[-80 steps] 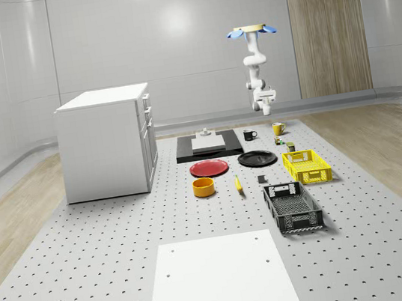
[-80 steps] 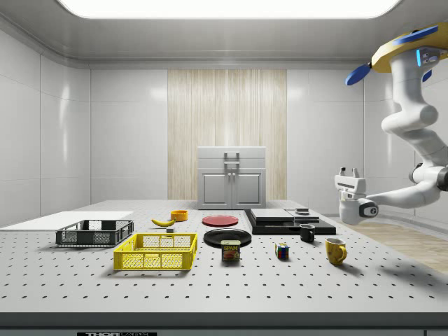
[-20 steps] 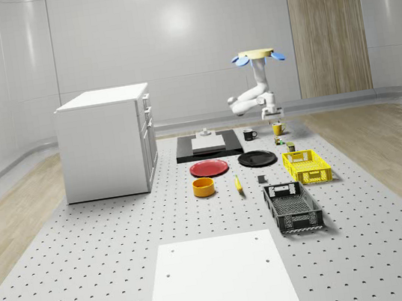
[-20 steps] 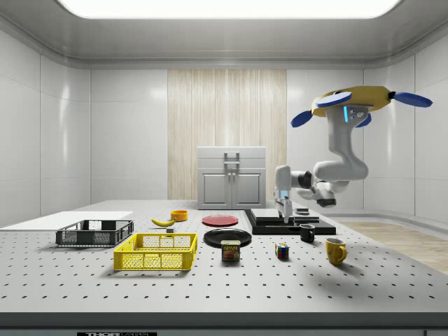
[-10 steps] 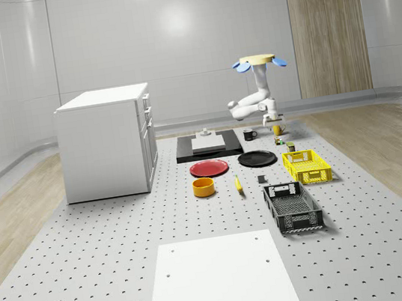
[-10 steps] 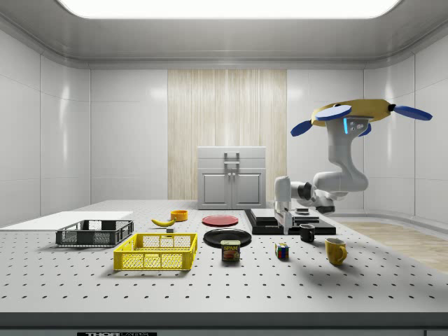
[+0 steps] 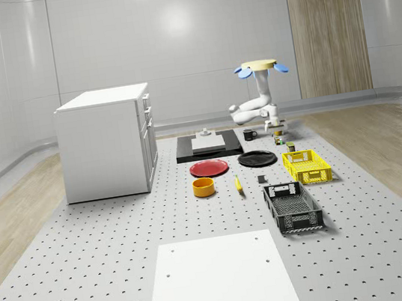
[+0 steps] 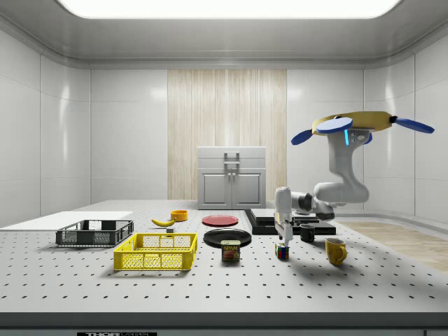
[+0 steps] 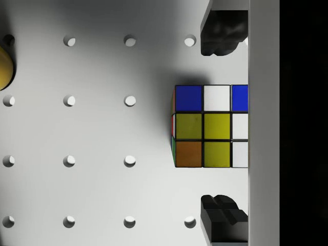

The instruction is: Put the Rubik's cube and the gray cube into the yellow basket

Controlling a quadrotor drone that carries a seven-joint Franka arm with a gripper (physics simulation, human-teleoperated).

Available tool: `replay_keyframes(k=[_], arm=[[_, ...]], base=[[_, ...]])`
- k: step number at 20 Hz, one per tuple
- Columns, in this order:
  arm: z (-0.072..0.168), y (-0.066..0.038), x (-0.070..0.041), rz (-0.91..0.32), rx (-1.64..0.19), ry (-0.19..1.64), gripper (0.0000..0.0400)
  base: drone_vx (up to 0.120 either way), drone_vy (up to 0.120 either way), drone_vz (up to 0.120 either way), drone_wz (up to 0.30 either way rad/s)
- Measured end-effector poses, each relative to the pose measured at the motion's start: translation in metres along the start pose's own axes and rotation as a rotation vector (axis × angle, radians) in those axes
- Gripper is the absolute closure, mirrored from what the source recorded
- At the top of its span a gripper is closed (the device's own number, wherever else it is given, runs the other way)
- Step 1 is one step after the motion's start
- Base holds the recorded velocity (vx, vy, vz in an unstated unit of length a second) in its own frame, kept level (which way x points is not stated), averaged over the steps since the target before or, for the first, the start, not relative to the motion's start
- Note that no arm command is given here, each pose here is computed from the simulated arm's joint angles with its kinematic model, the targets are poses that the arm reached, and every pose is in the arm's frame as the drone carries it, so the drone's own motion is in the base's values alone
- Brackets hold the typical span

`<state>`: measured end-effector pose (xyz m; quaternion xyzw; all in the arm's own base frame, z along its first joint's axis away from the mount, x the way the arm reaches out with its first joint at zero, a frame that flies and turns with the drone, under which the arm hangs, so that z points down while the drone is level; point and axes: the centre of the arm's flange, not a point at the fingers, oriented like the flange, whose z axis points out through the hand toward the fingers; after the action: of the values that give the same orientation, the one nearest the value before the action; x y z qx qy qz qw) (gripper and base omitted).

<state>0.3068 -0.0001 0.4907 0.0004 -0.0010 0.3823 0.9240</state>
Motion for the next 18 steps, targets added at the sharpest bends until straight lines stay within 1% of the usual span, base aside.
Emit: replay_keyframes(k=[2, 18], arm=[[0.0, 0.0, 0.0, 0.0, 0.0, 0.0, 0.0], [0.0, 0.0, 0.0, 0.0, 0.0, 0.0, 0.0]], base=[[0.0, 0.0, -0.06, 0.0], [0.0, 0.0, 0.0, 0.0]])
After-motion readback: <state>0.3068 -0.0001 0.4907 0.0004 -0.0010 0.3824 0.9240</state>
